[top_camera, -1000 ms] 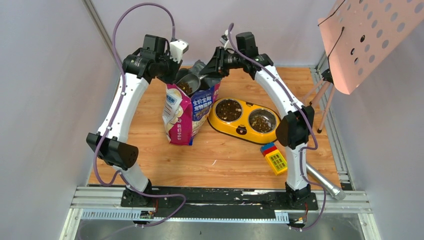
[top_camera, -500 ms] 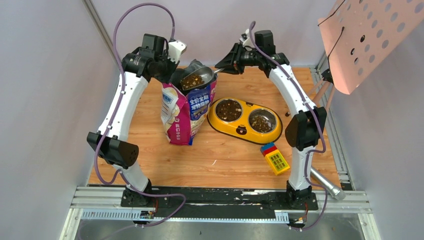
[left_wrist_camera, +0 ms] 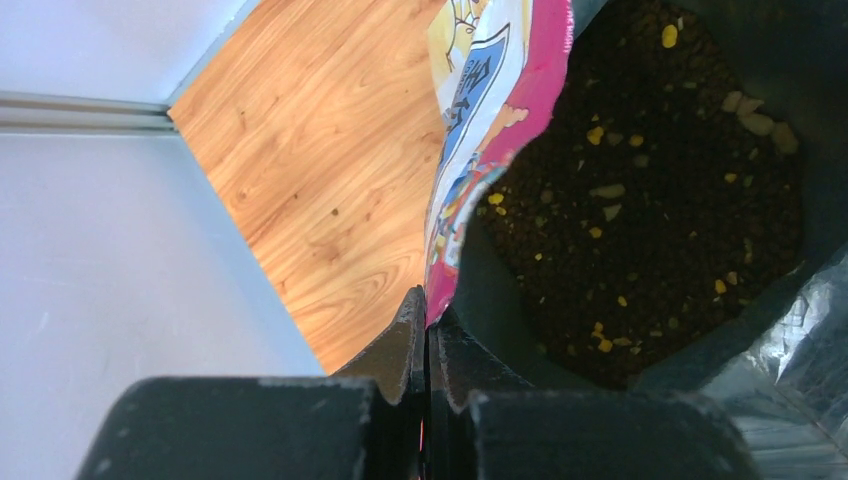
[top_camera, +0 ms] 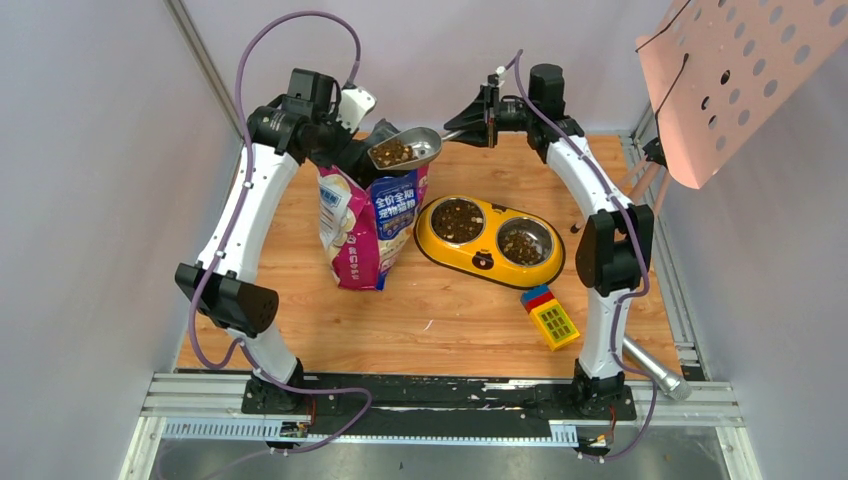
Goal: Serve the pet food
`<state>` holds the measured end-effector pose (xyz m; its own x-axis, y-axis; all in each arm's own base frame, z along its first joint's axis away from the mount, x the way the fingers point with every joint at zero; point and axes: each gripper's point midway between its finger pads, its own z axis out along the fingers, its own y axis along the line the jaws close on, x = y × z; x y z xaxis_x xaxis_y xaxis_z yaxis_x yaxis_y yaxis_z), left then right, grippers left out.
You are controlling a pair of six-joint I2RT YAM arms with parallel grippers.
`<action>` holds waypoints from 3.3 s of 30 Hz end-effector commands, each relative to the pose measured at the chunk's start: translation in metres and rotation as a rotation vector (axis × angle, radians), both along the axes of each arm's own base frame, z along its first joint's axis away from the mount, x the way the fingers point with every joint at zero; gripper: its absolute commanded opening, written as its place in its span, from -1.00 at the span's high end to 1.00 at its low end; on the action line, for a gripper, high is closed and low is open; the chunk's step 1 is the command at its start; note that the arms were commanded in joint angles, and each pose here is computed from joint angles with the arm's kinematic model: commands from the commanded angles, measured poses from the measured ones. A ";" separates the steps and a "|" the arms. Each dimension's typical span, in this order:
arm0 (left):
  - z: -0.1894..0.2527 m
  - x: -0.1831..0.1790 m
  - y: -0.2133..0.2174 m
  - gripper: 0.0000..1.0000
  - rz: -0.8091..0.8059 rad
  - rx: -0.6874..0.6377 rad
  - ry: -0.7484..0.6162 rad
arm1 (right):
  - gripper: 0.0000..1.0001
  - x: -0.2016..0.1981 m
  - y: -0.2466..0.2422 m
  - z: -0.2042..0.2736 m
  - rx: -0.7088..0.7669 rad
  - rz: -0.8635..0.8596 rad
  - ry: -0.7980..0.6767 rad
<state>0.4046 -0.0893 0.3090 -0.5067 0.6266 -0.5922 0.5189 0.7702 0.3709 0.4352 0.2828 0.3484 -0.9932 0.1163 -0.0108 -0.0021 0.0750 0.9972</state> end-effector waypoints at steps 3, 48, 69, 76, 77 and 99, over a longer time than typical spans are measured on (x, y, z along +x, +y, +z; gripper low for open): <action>0.068 0.019 0.015 1.00 0.015 0.046 -0.224 | 1.00 -0.001 -0.020 0.019 0.060 0.040 -0.037; 0.070 0.026 0.010 1.00 -0.039 -0.024 -0.287 | 1.00 -0.098 -0.162 -0.087 -0.075 -0.345 -0.101; 0.069 0.036 -0.001 1.00 -0.060 -0.060 -0.274 | 1.00 -0.133 -0.276 -0.164 -0.419 -0.869 -0.087; 0.065 0.033 0.001 1.00 -0.053 -0.064 -0.275 | 1.00 -0.130 -0.305 -0.167 -0.654 -0.986 -0.131; 0.067 0.032 0.000 1.00 -0.053 -0.067 -0.280 | 1.00 -0.130 -0.308 -0.168 -0.691 -0.986 -0.140; 0.063 0.019 -0.006 1.00 -0.059 -0.130 -0.275 | 1.00 -0.122 -0.335 -0.174 -1.130 -0.972 -0.140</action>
